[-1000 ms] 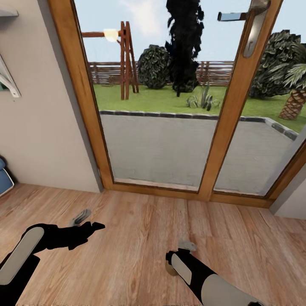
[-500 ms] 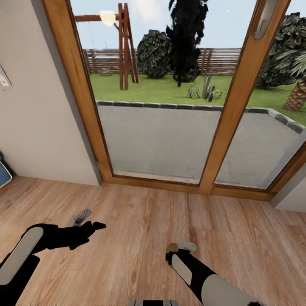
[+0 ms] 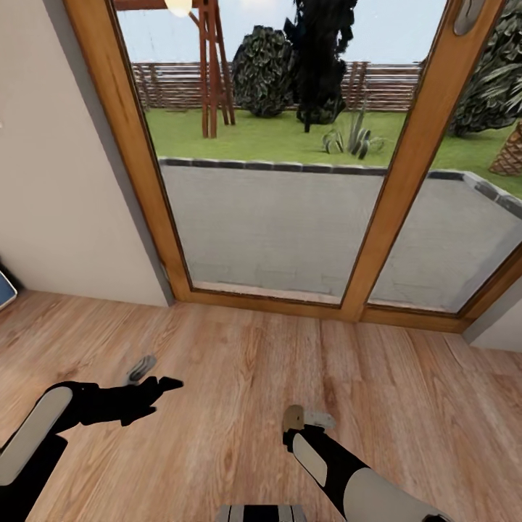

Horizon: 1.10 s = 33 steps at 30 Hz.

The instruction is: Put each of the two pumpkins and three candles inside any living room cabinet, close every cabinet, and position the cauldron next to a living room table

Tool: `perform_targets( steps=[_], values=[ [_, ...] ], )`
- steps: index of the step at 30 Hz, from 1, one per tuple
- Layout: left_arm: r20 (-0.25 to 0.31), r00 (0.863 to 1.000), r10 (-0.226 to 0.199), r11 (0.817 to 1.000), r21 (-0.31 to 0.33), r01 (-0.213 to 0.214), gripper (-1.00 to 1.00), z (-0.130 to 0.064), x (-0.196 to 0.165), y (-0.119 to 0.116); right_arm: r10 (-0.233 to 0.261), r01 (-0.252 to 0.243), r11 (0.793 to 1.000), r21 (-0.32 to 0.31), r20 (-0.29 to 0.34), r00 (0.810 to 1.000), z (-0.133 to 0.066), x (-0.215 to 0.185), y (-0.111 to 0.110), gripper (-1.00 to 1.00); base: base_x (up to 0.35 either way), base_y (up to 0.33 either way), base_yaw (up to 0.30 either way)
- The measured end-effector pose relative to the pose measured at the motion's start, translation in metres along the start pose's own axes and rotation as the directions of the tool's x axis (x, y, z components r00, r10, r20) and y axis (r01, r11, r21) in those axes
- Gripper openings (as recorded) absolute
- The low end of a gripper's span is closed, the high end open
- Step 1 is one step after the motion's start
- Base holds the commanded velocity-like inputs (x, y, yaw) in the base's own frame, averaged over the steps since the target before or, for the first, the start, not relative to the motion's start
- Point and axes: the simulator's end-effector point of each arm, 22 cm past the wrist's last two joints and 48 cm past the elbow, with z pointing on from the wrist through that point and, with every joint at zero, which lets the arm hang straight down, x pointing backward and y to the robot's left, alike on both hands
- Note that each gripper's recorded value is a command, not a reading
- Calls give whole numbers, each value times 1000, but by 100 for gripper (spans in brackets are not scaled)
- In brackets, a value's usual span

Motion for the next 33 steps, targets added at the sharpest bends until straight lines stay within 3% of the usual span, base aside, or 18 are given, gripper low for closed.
perform_targets(
  steps=[8,33],
  values=[
    [-15,1000,-19,999,37,19,100,-1,3,-8,0,0,1000,0,0,1000,0,0,0,100,21,4,0],
    [-7,1000,-13,1000,20,13,100,-6,-3,1,0,0,1000,-2,0,1000,0,0,1,100,156,9,0]
  ],
)
